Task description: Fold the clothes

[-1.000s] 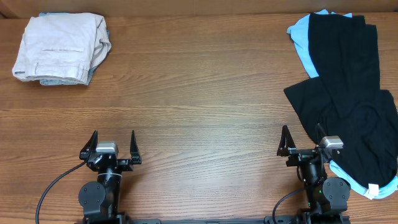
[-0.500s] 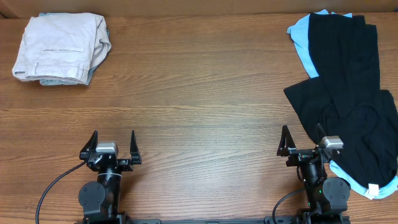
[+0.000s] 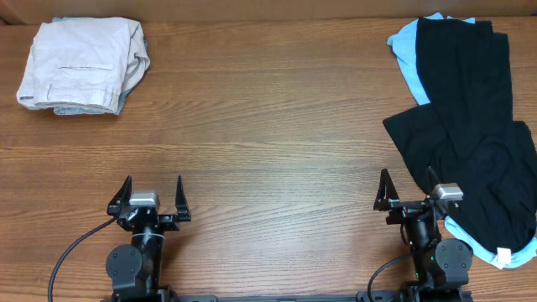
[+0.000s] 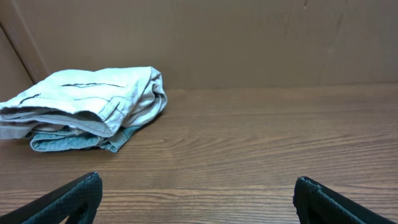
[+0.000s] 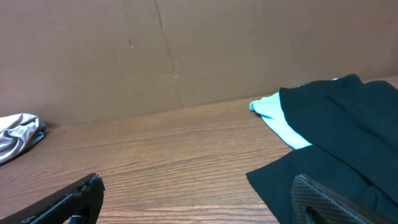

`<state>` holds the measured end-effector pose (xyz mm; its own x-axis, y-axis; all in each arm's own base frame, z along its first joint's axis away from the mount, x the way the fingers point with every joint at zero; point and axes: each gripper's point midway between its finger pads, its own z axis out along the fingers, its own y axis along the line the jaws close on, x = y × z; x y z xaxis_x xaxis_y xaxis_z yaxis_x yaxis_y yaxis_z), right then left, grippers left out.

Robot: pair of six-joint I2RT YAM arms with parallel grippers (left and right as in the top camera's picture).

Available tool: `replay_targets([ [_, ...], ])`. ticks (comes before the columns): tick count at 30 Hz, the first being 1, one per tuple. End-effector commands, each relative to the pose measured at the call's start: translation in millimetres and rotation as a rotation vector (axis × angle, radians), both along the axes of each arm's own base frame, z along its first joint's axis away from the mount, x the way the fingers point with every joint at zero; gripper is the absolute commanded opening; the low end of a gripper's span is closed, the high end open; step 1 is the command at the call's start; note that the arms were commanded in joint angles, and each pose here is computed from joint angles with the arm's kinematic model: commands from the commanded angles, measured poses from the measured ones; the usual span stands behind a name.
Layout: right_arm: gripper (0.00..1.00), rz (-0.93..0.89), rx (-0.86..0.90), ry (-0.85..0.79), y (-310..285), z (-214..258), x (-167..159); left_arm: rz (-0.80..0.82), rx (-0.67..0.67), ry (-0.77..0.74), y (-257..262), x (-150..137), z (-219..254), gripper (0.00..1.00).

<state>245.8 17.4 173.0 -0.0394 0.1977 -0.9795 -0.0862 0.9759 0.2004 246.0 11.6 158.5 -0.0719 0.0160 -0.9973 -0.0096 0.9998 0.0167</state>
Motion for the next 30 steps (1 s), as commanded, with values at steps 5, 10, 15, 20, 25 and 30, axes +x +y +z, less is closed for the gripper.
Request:
replay_targets([
  [5, 1.0, -0.004, 0.0, -0.004, -1.1, -1.8, 0.1, -0.013, -0.014, -0.007, -2.9, -0.2, 0.3, 1.0],
  [10, 1.0, -0.004, 0.0, -0.004, -1.1, -1.8, 0.1, -0.011, -0.01, -0.008, -2.5, -0.2, 0.5, 1.0],
  [15, 1.0, -0.004, 0.0, -0.003, -1.1, -2.1, 0.1, 0.068, 0.048, 0.004, 11.8, -0.9, -1.9, 1.0],
  [20, 1.0, -0.014, -0.001, -0.007, -2.8, -1.0, 0.2, 0.065, 0.047, 0.004, 11.1, -0.9, -1.8, 1.0],
  [25, 1.0, 0.001, 0.0, -0.029, -0.2, 4.4, 0.0, 0.05, 0.045, 0.0, 8.5, -0.6, -1.0, 1.0],
  [30, 1.0, 0.015, 0.001, -0.123, 2.2, 27.9, -1.6, -0.113, 0.009, -0.034, -19.8, -0.8, 7.0, 1.0],
])
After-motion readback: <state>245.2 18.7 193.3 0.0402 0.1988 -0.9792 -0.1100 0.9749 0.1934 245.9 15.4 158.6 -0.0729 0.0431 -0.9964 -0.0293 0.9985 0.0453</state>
